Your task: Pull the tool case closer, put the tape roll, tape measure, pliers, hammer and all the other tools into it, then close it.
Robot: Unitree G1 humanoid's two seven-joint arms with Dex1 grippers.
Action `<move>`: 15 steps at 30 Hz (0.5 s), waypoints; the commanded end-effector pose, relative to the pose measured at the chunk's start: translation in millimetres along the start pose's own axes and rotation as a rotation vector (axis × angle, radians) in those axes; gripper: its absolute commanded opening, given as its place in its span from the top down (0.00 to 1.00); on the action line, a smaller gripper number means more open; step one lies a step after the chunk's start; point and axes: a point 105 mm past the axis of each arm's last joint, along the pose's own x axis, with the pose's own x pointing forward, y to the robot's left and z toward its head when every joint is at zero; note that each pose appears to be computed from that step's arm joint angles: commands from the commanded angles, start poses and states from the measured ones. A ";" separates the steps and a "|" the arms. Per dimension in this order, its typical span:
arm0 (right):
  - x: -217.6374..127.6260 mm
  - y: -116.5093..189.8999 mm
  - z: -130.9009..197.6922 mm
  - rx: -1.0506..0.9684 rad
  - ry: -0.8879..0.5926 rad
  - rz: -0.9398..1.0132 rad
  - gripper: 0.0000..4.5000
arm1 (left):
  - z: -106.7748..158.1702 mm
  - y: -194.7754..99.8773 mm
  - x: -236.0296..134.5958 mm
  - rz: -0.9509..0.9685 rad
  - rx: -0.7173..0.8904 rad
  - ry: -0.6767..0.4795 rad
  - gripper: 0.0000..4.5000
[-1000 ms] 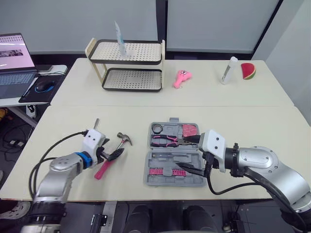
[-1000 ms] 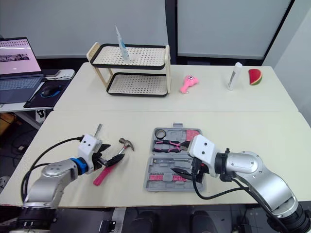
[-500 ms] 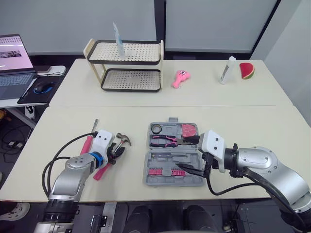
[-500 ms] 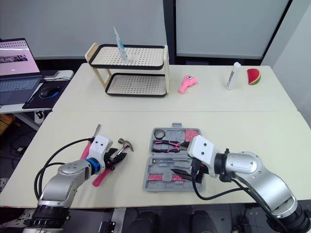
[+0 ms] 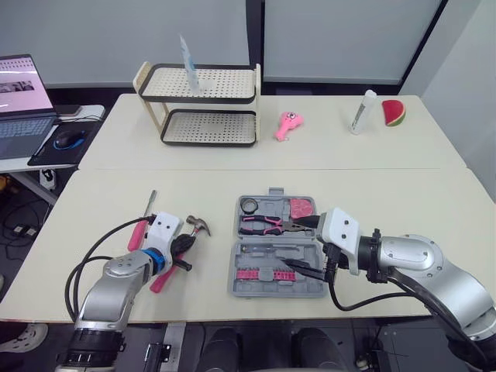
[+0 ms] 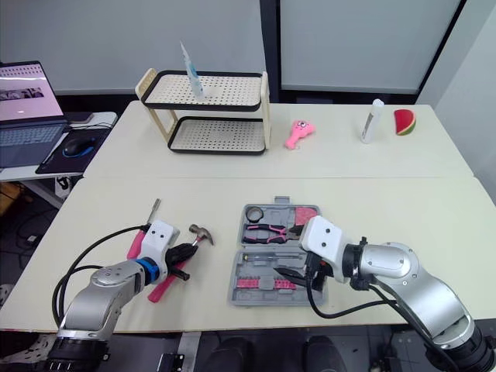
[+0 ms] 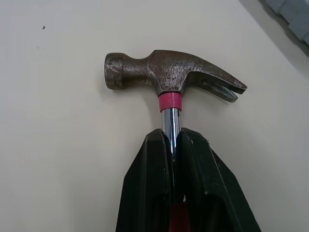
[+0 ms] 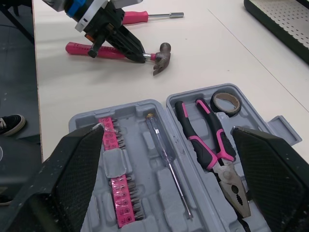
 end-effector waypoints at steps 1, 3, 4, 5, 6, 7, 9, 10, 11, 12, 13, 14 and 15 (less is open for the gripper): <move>-4.1 -2.8 7.2 -0.024 -0.035 -0.019 0.00 | 48.2 4.3 -21.0 -0.022 0.105 -0.163 0.99; -7.0 -4.3 7.3 -0.028 -0.039 -0.023 0.00 | 65.4 -2.2 -28.6 -0.074 0.180 -0.205 0.99; -8.9 -4.9 7.3 -0.033 -0.040 -0.025 0.00 | 73.3 -7.0 -31.2 -0.105 0.212 -0.223 0.99; -10.9 -5.2 7.0 -0.038 -0.041 -0.026 0.00 | 80.1 -11.8 -33.2 -0.134 0.239 -0.238 0.99; -13.1 -5.3 6.7 -0.044 -0.041 -0.026 0.00 | 85.8 -17.7 -34.4 -0.169 0.267 -0.250 0.99; -14.4 -5.2 6.4 -0.048 -0.041 -0.026 0.00 | 88.7 -21.3 -35.1 -0.191 0.284 -0.255 0.99; -20.2 -5.3 5.2 -0.061 -0.037 -0.025 0.00 | 95.3 -39.2 -35.7 -0.294 0.348 -0.262 0.99; -25.8 -5.6 3.1 -0.074 -0.028 -0.026 0.00 | 99.0 -53.5 -34.5 -0.366 0.378 -0.266 0.99; -32.8 -4.9 0.0 -0.082 -0.011 -0.016 0.00 | 101.8 -68.8 -32.1 -0.438 0.411 -0.265 0.99; -39.2 -3.3 -3.6 -0.077 0.009 0.001 0.00 | 102.3 -82.2 -30.5 -0.504 0.441 -0.257 0.99; -45.8 -0.9 -7.7 -0.059 0.034 0.025 0.00 | 101.4 -94.4 -28.1 -0.561 0.469 -0.248 0.99; -51.1 0.7 -11.1 -0.042 0.056 0.040 0.00 | 99.7 -103.5 -25.6 -0.604 0.485 -0.236 0.99; -55.4 1.6 -13.8 -0.034 0.076 0.048 0.00 | 97.6 -111.6 -23.6 -0.644 0.497 -0.223 0.99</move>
